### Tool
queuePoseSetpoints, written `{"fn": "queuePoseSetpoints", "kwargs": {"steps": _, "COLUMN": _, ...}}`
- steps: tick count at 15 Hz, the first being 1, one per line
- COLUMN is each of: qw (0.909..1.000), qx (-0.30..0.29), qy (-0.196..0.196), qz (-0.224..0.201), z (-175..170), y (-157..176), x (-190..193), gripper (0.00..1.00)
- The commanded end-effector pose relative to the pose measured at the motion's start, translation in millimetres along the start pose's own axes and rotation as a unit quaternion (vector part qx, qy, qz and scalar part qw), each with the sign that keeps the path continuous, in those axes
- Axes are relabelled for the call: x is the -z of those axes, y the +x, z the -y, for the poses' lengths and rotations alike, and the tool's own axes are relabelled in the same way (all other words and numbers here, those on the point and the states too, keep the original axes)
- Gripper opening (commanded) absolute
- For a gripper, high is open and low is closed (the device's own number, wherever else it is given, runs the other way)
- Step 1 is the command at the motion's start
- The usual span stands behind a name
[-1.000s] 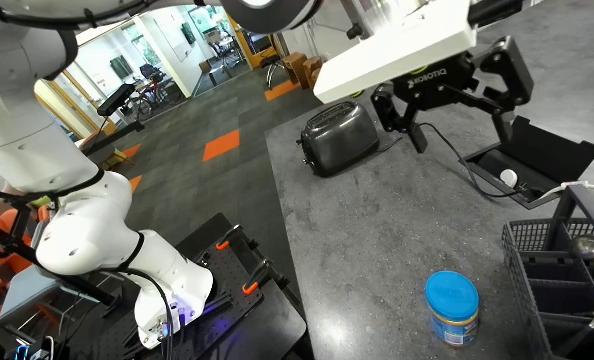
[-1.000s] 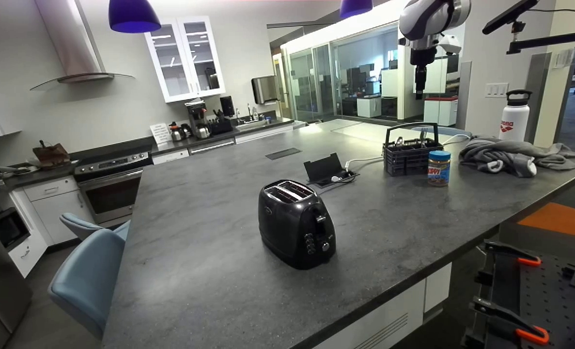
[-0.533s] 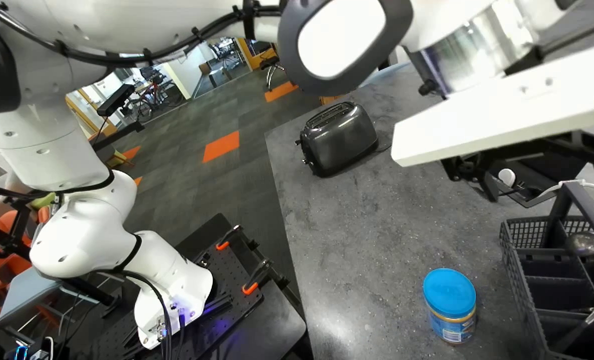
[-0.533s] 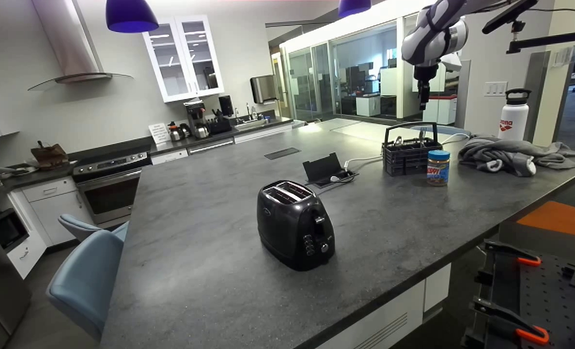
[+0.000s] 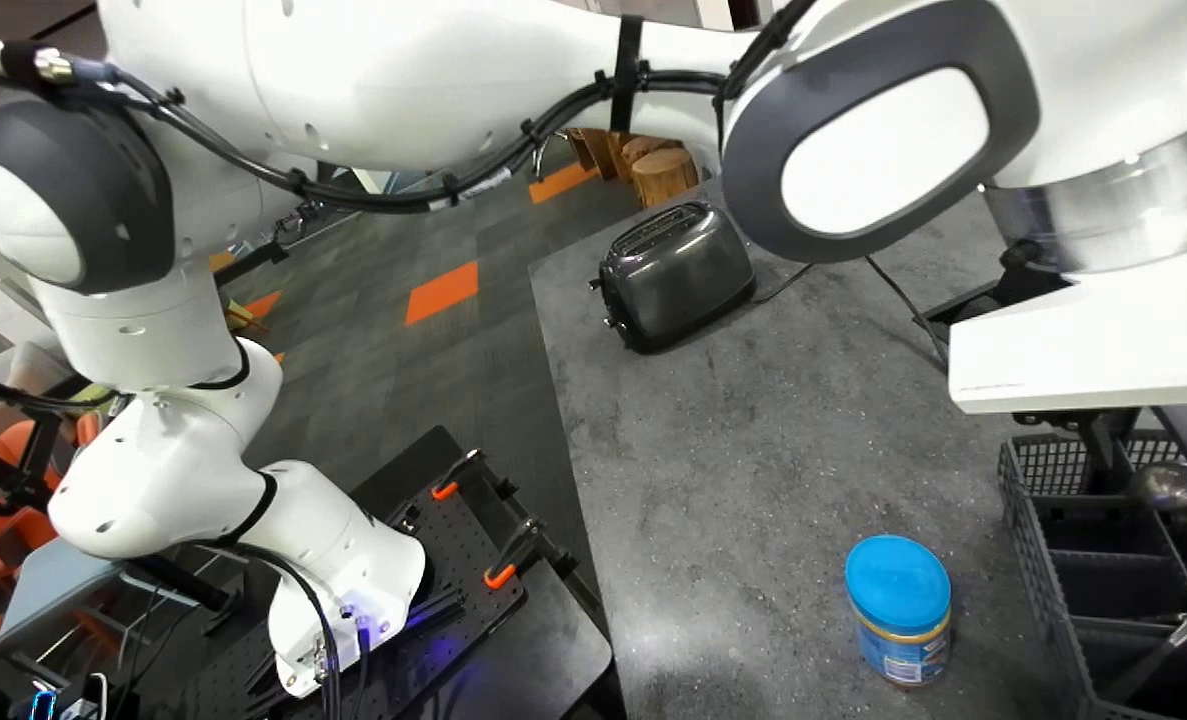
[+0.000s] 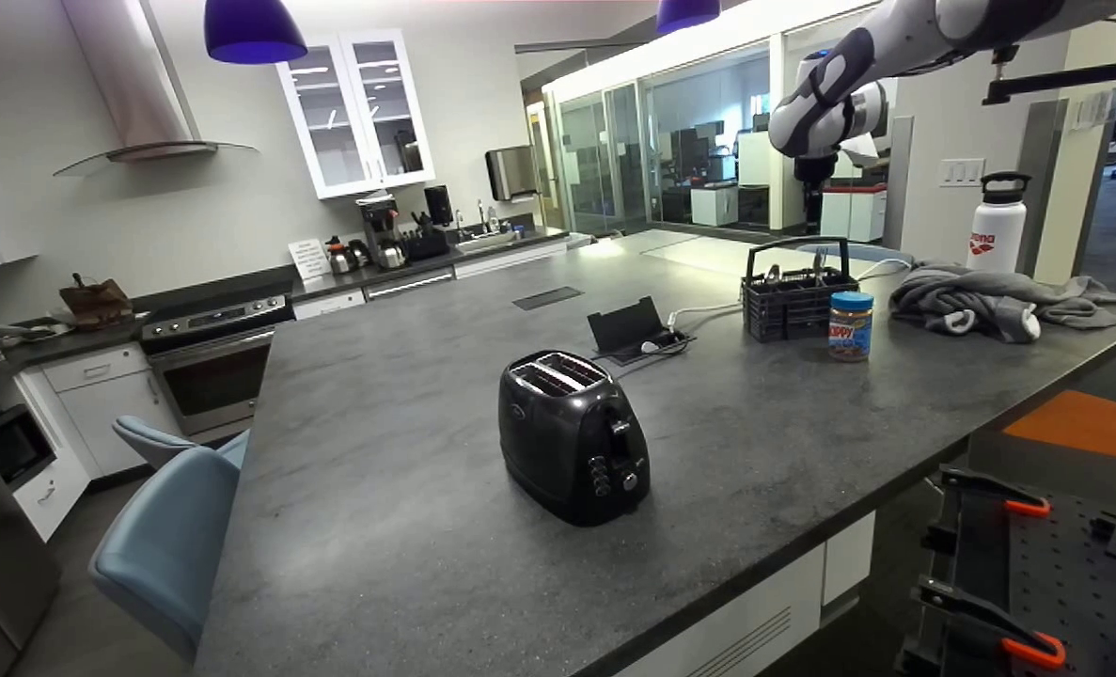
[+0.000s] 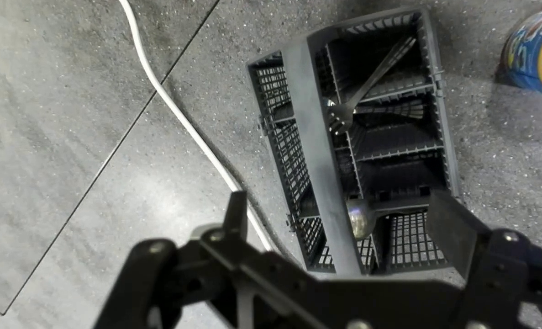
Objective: Move the cutlery basket closer to the bread toaster
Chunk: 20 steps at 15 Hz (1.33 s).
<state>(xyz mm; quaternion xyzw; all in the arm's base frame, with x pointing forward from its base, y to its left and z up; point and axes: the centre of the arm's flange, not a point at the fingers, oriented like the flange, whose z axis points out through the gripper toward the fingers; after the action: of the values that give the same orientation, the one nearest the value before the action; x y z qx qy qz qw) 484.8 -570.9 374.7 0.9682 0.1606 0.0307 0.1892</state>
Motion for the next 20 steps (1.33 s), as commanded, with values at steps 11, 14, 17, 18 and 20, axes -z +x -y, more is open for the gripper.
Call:
{"fn": "queuePoseSetpoints", "kwargs": {"steps": 11, "qw": 0.9968, "qx": 0.003, "qy": 0.079, "qz": -0.014, "z": -23, "y": 48, "x": -47, "gripper": 1.0}}
{"fn": "queuePoseSetpoints", "kwargs": {"steps": 14, "qw": 0.997, "qx": 0.003, "qy": 0.077, "qz": -0.008, "z": -21, "y": 52, "x": -54, "gripper": 0.66}}
{"fn": "queuePoseSetpoints", "kwargs": {"steps": 17, "qw": 0.9972, "qx": 0.006, "qy": 0.074, "qz": -0.004, "z": -19, "y": 54, "x": -58, "gripper": 0.42}}
{"fn": "queuePoseSetpoints", "kwargs": {"steps": 18, "qw": 0.9974, "qx": 0.006, "qy": 0.072, "qz": -0.003, "z": -18, "y": 54, "x": -58, "gripper": 0.34}}
{"fn": "queuePoseSetpoints", "kwargs": {"steps": 20, "qw": 0.9977, "qx": 0.007, "qy": 0.068, "qz": -0.001, "z": -17, "y": 55, "x": -55, "gripper": 0.18}}
